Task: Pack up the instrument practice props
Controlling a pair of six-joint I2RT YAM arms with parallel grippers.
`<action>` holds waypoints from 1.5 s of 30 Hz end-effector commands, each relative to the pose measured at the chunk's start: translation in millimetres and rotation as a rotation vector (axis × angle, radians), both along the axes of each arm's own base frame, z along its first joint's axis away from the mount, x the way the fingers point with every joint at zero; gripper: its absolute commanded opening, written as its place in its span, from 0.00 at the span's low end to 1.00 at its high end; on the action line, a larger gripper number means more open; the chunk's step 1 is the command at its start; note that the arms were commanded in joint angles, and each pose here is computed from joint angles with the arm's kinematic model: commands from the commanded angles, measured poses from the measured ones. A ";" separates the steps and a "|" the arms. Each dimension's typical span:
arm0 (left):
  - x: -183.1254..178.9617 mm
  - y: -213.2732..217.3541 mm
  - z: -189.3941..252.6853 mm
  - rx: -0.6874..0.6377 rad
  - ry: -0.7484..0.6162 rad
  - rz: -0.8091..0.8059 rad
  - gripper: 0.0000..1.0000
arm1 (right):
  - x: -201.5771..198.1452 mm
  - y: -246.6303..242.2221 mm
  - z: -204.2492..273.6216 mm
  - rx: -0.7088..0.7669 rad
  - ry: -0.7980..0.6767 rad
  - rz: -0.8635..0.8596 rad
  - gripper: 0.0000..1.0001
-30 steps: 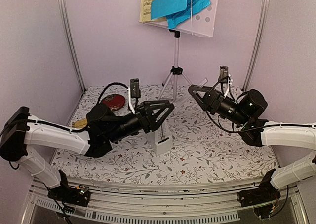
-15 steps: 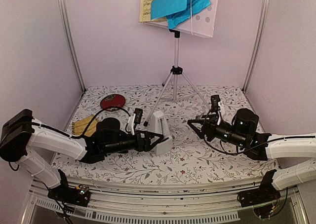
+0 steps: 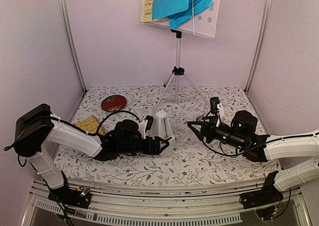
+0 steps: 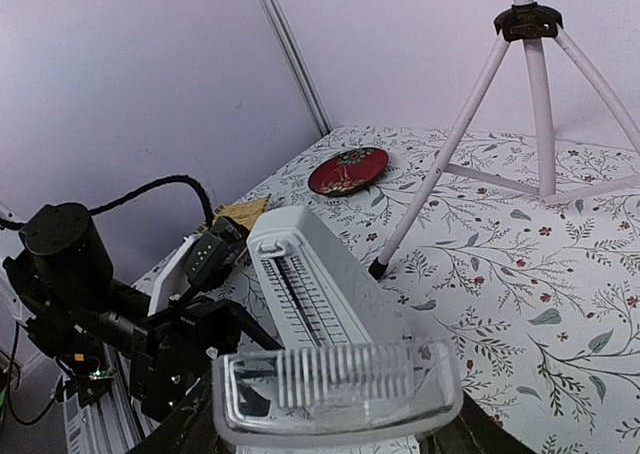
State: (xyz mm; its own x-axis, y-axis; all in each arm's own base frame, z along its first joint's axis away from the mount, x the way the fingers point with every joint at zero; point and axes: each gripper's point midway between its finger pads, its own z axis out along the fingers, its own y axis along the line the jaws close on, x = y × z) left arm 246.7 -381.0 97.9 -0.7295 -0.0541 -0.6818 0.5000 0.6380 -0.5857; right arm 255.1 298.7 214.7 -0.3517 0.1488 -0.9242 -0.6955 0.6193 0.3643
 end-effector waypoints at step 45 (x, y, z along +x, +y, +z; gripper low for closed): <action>23.2 110.1 95.3 -0.105 -0.206 0.269 0.81 | 34.2 87.4 -48.0 -0.221 -0.172 -0.032 0.52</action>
